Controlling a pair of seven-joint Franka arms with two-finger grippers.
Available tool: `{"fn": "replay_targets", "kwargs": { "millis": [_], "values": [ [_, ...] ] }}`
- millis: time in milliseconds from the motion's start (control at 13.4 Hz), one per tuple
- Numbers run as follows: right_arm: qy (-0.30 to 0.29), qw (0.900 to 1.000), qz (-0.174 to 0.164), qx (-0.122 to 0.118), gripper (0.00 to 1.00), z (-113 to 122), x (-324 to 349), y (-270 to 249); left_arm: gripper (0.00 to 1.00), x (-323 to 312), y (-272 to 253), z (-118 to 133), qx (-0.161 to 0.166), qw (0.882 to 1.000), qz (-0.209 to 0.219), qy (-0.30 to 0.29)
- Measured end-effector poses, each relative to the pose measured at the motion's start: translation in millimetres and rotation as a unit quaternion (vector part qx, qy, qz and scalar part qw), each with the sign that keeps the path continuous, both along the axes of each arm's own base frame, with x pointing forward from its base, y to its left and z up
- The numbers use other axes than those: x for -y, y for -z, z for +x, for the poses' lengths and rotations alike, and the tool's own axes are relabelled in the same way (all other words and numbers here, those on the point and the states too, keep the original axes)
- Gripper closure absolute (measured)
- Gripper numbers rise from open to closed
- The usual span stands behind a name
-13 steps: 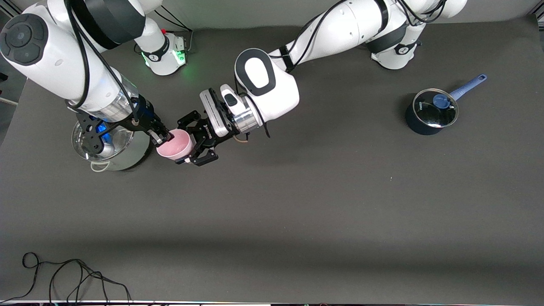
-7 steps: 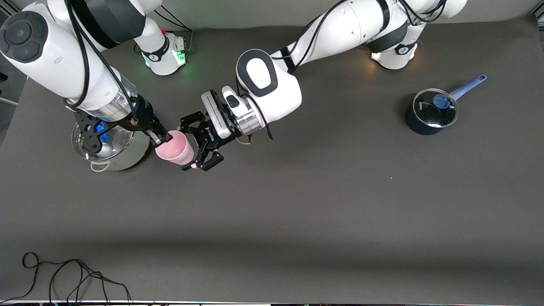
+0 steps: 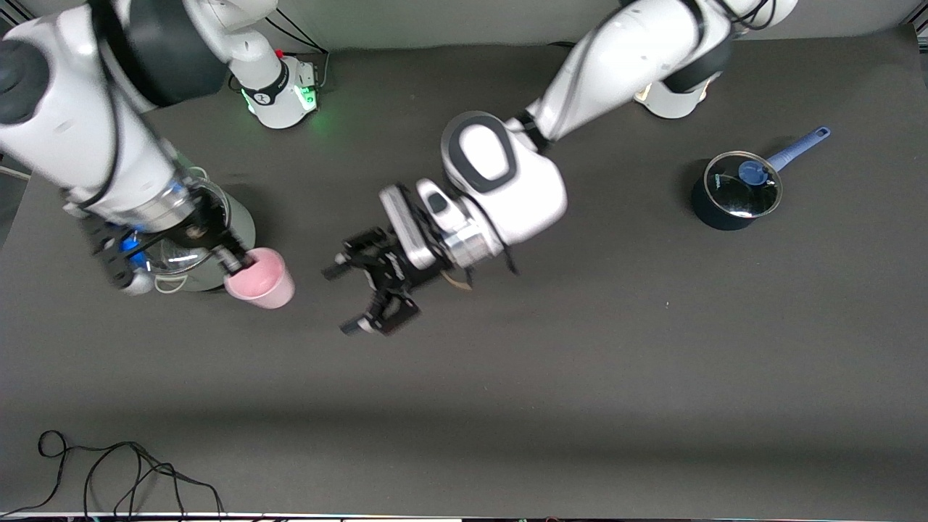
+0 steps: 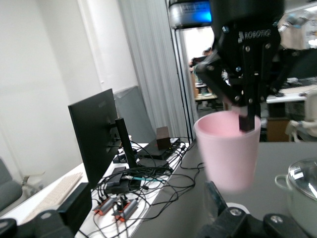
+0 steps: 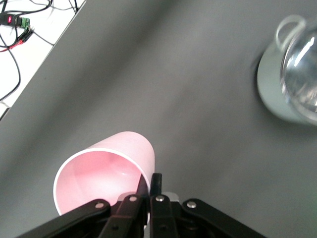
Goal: Transfer pink cup from left to right arm
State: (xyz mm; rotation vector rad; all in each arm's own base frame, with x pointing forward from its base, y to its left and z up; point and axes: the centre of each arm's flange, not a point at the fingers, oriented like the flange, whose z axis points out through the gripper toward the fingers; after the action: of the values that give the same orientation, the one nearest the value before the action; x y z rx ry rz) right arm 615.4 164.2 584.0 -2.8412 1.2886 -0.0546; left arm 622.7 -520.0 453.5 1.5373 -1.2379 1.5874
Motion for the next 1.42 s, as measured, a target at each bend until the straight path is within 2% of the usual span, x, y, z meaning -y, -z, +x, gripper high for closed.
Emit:
{"fn": "replay_targets", "kwargs": {
  "millis": [149,298,373,447,522,671,820,969,1193,1417],
  "values": [
    [-0.06,0.998,-0.005,0.011,0.97,18.3,74.7,-1.9,0.0,-35.3,-14.4,11.9,0.019,0.999,0.023,0.045],
    [-0.13,0.991,-0.012,0.016,0.97,26.1,148.6,-3.4,0.0,-67.1,-26.9,13.3,0.034,0.991,0.059,0.114],
    [-0.169,0.985,-0.012,0.016,0.97,26.8,181.6,-2.2,0.0,-87.5,-32.5,16.7,0.03,0.985,0.083,0.148],
    [-0.212,0.977,-0.009,0.017,0.97,26.2,214.4,-0.4,0.0,-112.6,-41.1,21.0,0.011,0.975,0.12,0.184],
    [-0.251,0.968,-0.004,0.02,0.97,24.2,243.0,1.0,0.0,-136.9,-52.9,23.4,-0.019,0.962,0.162,0.217],
    [-0.316,0.949,0.001,0.027,0.97,16.3,296.2,3.0,0.0,-184.3,-87.1,16.5,-0.09,0.928,0.246,0.264],
    [-0.347,0.937,0.001,0.025,0.97,12.8,320.5,8.5,0.0,-217.6,-118.1,2.9,-0.125,0.904,0.289,0.29],
    [-0.359,0.933,0.007,0.016,0.97,21.2,318.0,26.8,0.0,-237.4,-132.7,-11.5,-0.146,0.882,0.329,0.305],
    [-0.363,0.932,0.011,0.005,0.97,44.9,315.6,76.6,0.0,-257.7,-140.0,-29.5,-0.198,0.844,0.394,0.304],
    [-0.367,0.93,0.017,-0.024,0.97,65.0,318.2,144.0,0.0,-284.1,-152.2,-45.6,-0.238,0.805,0.462,0.285]
  ]
}}
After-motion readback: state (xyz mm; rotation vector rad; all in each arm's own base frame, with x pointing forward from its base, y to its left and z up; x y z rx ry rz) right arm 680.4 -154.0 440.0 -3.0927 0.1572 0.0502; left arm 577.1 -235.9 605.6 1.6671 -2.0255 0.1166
